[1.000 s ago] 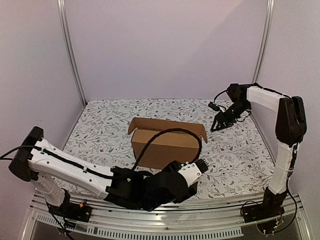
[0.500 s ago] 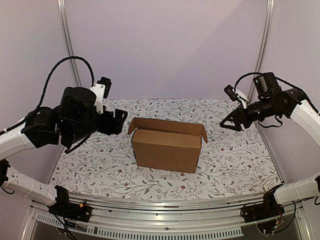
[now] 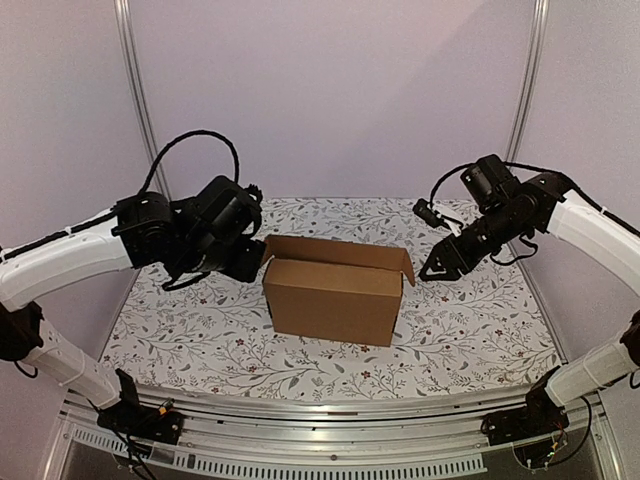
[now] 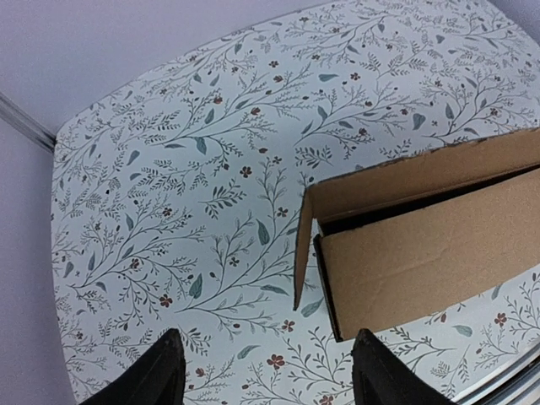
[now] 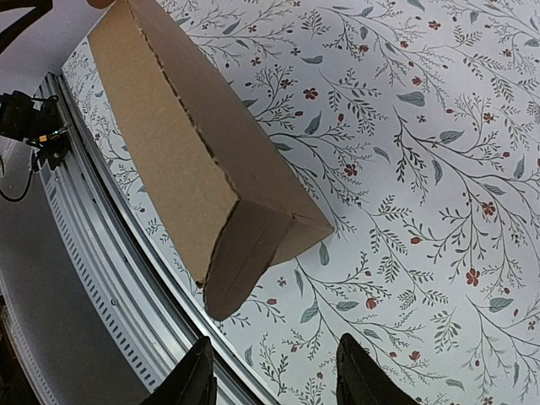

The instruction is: Fold the paper box

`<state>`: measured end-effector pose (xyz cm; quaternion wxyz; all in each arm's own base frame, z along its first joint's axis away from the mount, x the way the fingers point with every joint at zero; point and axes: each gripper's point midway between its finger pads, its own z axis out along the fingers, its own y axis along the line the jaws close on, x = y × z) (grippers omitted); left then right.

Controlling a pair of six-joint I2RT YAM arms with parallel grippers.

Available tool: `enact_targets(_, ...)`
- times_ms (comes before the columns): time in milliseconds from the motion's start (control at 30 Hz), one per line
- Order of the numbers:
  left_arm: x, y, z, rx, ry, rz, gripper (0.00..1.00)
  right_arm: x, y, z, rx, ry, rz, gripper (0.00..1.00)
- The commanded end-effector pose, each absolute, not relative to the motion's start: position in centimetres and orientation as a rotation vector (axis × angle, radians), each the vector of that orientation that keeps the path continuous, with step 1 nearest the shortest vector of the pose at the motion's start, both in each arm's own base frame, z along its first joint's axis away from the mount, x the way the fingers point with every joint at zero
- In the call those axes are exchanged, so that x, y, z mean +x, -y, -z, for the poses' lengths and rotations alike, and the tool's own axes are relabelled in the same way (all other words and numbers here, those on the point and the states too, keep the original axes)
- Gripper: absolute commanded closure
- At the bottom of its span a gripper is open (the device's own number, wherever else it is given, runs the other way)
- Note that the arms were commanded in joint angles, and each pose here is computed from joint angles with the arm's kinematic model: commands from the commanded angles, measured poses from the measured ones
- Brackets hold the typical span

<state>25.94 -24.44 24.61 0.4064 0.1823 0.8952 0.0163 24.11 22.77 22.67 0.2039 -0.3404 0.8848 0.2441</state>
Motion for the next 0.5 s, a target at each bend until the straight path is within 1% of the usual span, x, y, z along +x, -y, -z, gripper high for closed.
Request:
enact_targets(0,26.9,24.0,-25.5,0.429,-2.274,-0.003,0.34,24.4,-24.0,-23.3,-0.949,-2.465,-0.674,0.53)
enact_targets(100,27.3,24.2,-25.3,0.449,-2.283,0.014,0.37,24.7,-24.6,-23.4,-0.94,-2.464,-0.683,0.55)
enact_targets(333,27.4,25.6,-23.8,0.525,-2.332,0.074,0.38,23.5,-25.4,-23.2,-0.993,-2.473,-0.729,0.55)
enact_targets(400,27.6,25.6,-23.4,0.528,-2.34,0.065,0.4,23.1,-25.7,-23.2,-1.019,-2.463,-0.722,0.55)
enact_targets(467,27.8,25.5,-23.0,0.521,-2.349,0.05,0.44,23.4,-25.9,-23.0,-1.015,-2.464,-0.701,0.57)
